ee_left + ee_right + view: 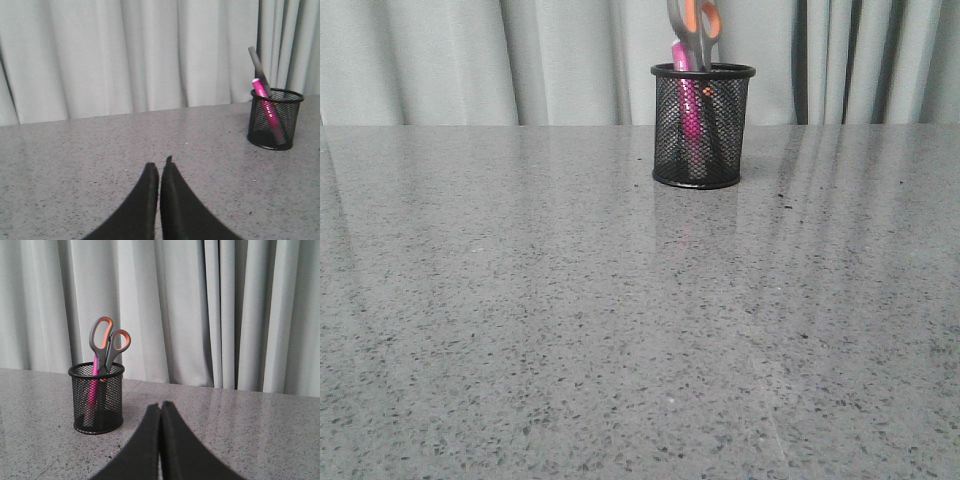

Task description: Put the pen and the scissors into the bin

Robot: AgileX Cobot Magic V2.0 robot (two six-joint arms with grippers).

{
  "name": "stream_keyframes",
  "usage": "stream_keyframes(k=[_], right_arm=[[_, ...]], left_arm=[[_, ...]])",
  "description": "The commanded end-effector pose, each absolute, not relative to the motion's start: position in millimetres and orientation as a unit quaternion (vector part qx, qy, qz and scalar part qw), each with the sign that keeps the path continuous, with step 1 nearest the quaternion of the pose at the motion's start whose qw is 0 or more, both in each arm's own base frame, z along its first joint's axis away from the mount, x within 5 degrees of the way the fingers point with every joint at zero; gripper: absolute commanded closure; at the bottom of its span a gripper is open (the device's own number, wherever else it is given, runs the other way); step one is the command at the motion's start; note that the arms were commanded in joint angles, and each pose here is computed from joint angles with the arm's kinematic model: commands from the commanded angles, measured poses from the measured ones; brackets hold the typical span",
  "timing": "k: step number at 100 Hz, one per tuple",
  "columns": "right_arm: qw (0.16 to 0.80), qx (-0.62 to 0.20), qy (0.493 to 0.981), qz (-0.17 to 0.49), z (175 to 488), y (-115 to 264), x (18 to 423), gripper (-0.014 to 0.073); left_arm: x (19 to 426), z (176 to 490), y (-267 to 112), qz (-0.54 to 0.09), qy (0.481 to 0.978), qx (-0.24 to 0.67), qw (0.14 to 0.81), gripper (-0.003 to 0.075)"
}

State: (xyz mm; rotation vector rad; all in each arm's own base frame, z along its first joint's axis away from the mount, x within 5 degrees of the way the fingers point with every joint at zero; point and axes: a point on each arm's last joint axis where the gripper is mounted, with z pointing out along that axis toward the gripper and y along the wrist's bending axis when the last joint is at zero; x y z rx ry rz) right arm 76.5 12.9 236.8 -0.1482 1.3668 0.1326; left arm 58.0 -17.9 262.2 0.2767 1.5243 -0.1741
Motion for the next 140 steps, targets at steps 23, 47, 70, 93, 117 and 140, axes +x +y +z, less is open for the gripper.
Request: stream_keyframes(k=[23,47,70,93,117,140], right_arm=[[0.798,-0.059,0.598,0.047,251,10,76,0.0671],[0.797,-0.06,0.599,0.047,251,10,76,0.0671],[0.796,-0.06,0.6,0.046,251,11,77,0.0671],[0.796,-0.06,0.6,0.046,251,11,77,0.0671],[0.796,-0.06,0.6,0.046,251,11,77,0.0671],[0.796,-0.06,0.6,0.046,251,11,77,0.0671]], left_arm=[[58,245,-4,-0.007,0.653,0.038,0.757,0.0739],[53,211,1,0.024,0.666,0.011,0.745,0.0739],[55,202,-1,0.005,0.667,0.011,0.745,0.0739],[55,203,-3,-0.012,0.665,0.027,0.746,0.0739],[55,203,-3,-0.031,0.665,0.013,0.746,0.0739],[55,203,-3,-0.03,0.665,0.013,0.746,0.0739]])
